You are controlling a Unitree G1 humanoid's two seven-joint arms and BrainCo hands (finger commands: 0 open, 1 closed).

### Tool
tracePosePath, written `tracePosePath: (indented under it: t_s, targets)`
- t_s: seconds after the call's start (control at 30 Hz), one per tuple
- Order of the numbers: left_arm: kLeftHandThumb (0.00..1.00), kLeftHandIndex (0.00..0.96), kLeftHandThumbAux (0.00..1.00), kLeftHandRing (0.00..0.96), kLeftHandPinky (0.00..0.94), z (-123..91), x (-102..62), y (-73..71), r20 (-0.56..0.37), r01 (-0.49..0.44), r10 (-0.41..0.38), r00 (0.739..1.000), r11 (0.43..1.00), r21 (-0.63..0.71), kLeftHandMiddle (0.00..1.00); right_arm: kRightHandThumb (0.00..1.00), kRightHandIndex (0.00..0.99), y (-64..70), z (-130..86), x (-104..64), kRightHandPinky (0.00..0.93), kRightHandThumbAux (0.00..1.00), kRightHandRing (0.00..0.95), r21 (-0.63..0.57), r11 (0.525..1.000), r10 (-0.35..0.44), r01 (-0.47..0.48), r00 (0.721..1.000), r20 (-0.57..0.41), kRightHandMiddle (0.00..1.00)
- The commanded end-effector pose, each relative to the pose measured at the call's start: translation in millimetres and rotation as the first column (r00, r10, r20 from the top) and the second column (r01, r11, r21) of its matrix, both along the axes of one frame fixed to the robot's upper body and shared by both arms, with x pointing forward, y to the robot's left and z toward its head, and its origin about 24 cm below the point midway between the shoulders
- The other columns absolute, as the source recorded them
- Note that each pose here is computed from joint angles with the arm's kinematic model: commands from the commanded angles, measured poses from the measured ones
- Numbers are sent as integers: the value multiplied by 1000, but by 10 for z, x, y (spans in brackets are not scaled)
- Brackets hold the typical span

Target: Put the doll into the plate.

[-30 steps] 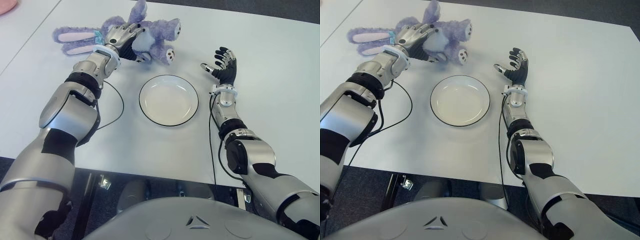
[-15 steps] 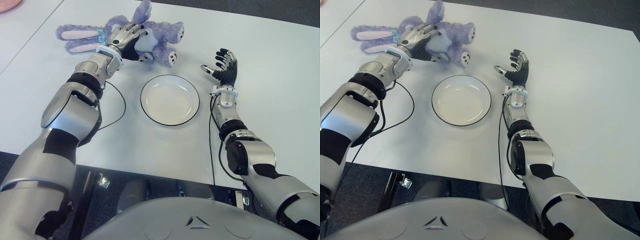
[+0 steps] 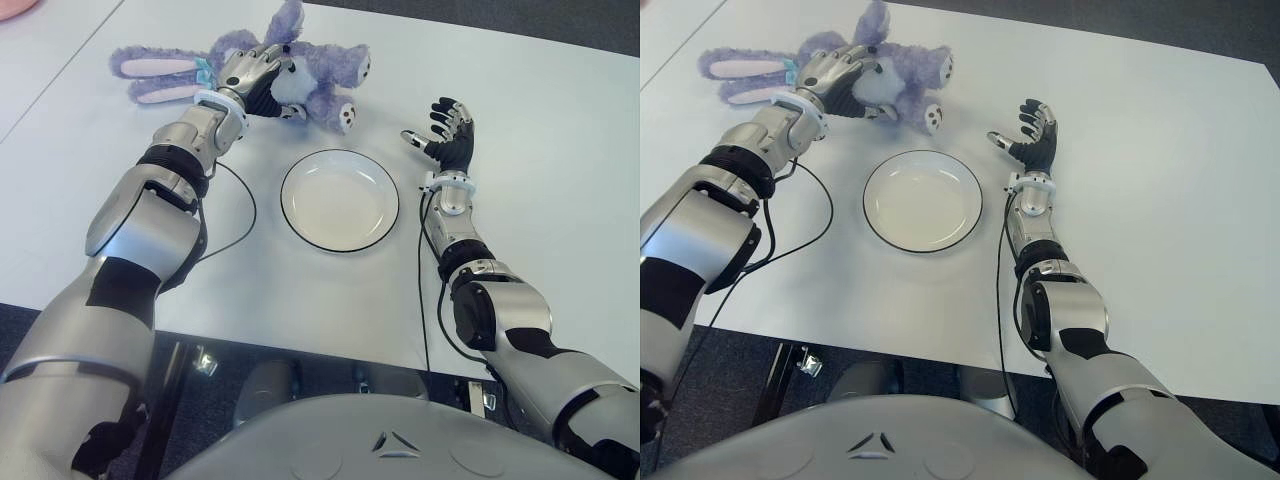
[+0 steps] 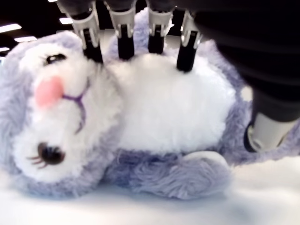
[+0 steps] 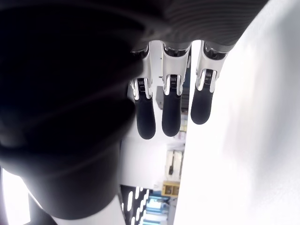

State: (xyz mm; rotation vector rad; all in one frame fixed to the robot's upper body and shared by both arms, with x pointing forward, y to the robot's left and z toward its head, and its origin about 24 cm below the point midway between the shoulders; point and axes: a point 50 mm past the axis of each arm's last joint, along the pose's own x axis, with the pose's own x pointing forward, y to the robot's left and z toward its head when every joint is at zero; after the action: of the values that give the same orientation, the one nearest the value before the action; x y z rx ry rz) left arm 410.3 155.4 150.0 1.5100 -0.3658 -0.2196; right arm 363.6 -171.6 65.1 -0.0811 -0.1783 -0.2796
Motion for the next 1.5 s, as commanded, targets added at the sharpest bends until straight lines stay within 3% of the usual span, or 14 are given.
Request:
tracePosePath:
  t_s: [0.03, 0.3, 0.6, 0.83, 1.13, 1.5]
  targets:
    - [244, 270, 602, 247, 361, -487, -119, -51, -188, -24, 20, 982, 1000, -18, 188, 18, 244, -5, -1464, -1091, 263, 998, 259, 30, 999, -16, 39, 839, -545, 287]
    - [357, 359, 590, 439, 487, -525, -133, -7, -219, -36, 30, 975, 999, -26, 424, 29, 242, -10, -1465, -1098, 258, 998, 257, 29, 999, -18, 39, 840, -542, 285]
    - [403, 427, 553, 557, 554, -480, -141, 87, -266, 4, 0, 964, 1000, 17, 558, 40, 250, -13, -1465, -1105, 260, 998, 263, 19, 999, -24, 41, 842, -540, 291]
    - [380, 432, 553, 574, 549, -361, -150, 139, -281, 90, -69, 957, 994, 62, 571, 18, 260, -3, -1469, -1107, 268, 998, 273, 11, 999, -26, 38, 840, -542, 300]
    - [355, 361, 539, 592, 604, -293, -208, 272, -301, 155, -120, 946, 983, 96, 575, 9, 266, 12, -1472, -1109, 272, 998, 278, 12, 999, -24, 37, 839, -544, 303]
    - [326, 288, 506, 610, 656, -307, -435, 467, -330, 297, -225, 917, 937, 184, 565, 3, 254, 10, -1474, -1113, 259, 997, 266, 12, 999, -21, 33, 839, -544, 293]
